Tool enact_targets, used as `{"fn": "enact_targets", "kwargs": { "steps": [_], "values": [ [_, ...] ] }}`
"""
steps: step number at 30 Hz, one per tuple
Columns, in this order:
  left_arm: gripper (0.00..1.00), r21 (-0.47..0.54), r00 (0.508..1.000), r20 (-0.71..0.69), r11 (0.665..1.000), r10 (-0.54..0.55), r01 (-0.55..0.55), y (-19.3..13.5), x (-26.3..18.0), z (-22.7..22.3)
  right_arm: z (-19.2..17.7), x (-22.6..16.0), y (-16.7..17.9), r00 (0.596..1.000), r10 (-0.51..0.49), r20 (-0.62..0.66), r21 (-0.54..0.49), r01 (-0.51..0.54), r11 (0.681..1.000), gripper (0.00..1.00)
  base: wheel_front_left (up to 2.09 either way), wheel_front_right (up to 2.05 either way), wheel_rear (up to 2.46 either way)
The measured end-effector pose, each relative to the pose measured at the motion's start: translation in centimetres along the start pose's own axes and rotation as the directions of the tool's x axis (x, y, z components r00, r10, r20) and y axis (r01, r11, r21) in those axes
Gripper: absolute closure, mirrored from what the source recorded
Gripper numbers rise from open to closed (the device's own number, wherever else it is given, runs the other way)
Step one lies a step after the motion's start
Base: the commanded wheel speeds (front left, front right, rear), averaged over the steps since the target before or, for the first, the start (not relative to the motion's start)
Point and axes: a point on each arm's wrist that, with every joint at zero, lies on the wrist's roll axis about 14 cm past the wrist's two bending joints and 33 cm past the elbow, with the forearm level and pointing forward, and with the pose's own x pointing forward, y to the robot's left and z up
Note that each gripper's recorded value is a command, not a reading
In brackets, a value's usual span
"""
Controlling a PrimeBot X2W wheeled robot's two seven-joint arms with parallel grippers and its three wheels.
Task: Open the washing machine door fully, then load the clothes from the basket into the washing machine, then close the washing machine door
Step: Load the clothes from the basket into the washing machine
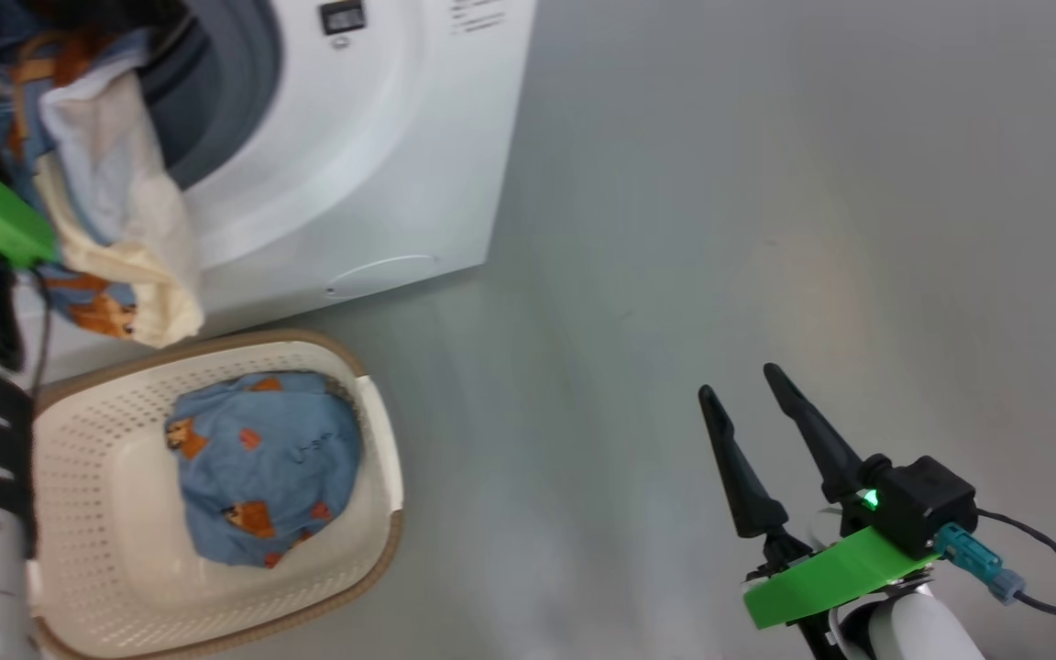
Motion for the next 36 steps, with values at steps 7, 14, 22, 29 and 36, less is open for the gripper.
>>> {"fn": "enact_targets", "kwargs": {
  "steps": [7,14,22,29,36],
  "values": [
    [0.00,-0.001,1.000,-0.013,1.000,-0.023,0.023,0.3,-3.4,-1.1,0.2,1.2,1.2,0.999,0.045,0.015,-0.012,-0.045,0.999,0.00,0.00,0.00,0.00],
    [0.00,0.022,1.000,-0.015,1.000,-0.018,0.018,1.9,-7.0,-2.1,0.2,2.4,2.4,0.996,0.086,0.022,-0.028,-0.085,0.996,0.00,0.00,0.00,0.00],
    [0.00,-0.014,0.998,-0.056,1.000,0.023,-0.023,3.6,-11.8,-4.8,-0.1,3.0,3.7,0.992,0.127,0.019,-0.024,-0.126,0.992,0.00,0.00,0.00,0.00],
    [0.00,-0.031,0.998,-0.047,0.999,0.043,-0.044,4.3,-15.2,-5.1,-0.2,3.2,4.2,0.990,0.140,0.018,-0.021,-0.140,0.990,0.00,0.00,0.00,0.00],
    [0.00,-0.035,0.996,-0.062,0.997,0.067,-0.069,4.8,-18.0,-5.3,-0.3,3.4,4.1,0.990,0.137,0.016,-0.021,-0.137,0.990,0.00,0.00,0.00,0.00]
  ]
}}
